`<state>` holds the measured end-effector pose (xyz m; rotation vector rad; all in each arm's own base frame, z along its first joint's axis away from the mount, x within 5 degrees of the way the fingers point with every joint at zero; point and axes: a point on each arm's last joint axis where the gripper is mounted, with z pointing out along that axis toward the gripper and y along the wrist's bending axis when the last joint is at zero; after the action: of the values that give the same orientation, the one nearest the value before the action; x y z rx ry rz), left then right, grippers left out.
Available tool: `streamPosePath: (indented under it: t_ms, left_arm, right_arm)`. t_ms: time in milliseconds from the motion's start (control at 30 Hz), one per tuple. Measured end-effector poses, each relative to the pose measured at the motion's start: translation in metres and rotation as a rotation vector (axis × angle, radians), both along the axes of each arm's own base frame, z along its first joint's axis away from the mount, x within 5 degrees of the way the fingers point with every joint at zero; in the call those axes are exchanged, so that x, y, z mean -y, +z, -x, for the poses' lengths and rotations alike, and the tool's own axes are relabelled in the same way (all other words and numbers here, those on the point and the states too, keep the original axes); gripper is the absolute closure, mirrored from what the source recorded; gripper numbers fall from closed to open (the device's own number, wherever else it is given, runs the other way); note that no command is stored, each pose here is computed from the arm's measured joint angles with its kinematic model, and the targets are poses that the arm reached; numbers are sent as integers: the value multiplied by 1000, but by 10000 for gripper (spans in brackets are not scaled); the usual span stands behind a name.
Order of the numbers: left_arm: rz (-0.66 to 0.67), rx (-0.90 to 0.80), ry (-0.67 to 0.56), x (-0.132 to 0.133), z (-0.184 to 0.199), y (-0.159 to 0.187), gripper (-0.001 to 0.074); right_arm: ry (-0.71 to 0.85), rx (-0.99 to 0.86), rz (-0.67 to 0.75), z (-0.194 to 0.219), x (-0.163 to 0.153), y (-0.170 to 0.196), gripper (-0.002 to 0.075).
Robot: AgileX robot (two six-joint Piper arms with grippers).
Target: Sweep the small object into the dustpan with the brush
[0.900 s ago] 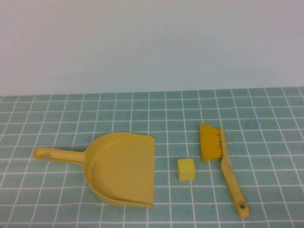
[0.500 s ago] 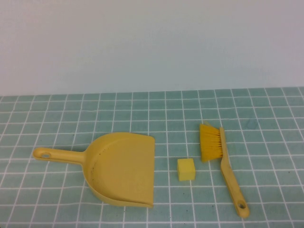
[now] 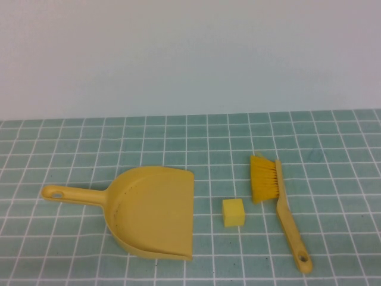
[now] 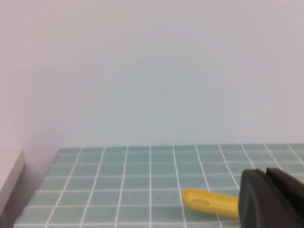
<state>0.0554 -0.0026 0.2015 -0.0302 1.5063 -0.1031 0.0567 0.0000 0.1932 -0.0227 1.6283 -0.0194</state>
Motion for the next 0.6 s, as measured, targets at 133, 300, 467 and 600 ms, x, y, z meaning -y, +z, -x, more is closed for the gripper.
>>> streamPosePath:
  t_ms: [133, 300, 467, 600]
  left_arm:
    - [0, 1, 0, 0, 0, 0, 736]
    - [-6, -5, -1, 0, 0, 0, 736]
    - [79, 40, 4, -1, 0, 4, 736]
    - [139, 88, 8, -2, 1, 9, 736]
  right_arm:
    - [2, 85, 0, 0, 0, 8, 727]
    - [2, 93, 0, 0, 0, 8, 727]
    - [2, 118, 15, 0, 0, 11, 727]
    - [3, 152, 15, 0, 0, 14, 727]
